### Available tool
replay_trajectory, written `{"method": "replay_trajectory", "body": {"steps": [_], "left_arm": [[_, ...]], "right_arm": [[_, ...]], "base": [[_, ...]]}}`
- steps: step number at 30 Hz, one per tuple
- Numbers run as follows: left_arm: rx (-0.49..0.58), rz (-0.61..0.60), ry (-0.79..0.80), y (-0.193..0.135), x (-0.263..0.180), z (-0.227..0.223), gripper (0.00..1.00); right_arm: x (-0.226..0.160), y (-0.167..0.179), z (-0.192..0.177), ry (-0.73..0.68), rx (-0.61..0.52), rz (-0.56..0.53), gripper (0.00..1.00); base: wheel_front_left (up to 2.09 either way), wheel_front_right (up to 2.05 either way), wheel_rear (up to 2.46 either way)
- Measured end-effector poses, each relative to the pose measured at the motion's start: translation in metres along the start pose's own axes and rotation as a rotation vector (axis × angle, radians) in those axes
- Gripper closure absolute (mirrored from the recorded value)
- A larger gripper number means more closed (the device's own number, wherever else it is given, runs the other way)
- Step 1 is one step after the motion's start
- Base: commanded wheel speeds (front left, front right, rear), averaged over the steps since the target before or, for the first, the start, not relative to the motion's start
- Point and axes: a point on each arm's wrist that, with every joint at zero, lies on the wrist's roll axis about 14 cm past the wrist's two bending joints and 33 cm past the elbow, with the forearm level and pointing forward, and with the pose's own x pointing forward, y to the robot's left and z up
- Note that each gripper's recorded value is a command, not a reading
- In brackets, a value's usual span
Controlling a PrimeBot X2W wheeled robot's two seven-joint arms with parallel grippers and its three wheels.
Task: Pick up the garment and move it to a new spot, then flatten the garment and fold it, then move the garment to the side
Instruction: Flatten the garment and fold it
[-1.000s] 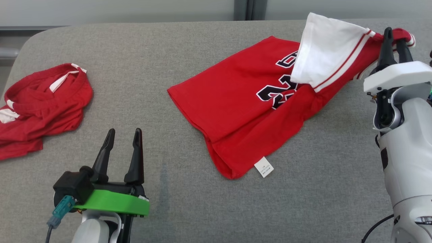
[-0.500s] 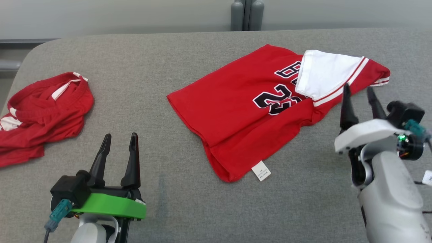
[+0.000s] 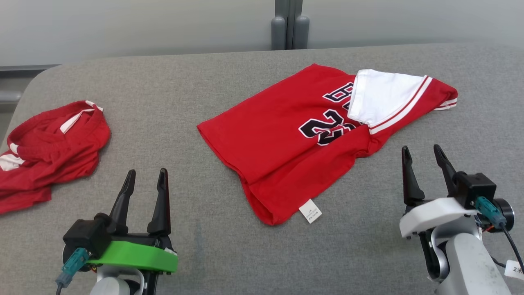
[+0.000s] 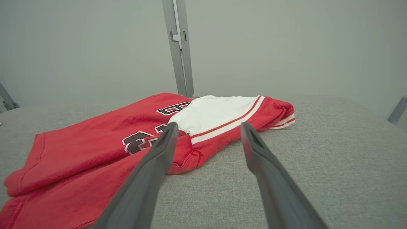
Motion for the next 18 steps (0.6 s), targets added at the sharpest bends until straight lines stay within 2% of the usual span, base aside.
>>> {"method": "replay_trajectory", "body": {"steps": [8, 18], "left_arm": [[-0.001, -0.010, -0.010, -0.005, -0.006, 0.004, 0.00], [-0.008, -0.011, 0.000, -0.005, -0.001, -0.001, 0.00]], "right_arm": [[-0.016, -0.005, -0.006, 0.057, 0.022, -0.021, 0.00], [0.049, 0.016, -0.007, 0.257, -0.097, 0.052, 0.00]], "base": [[0.00, 0.00, 0.00], [0.00, 0.00, 0.00]]}}
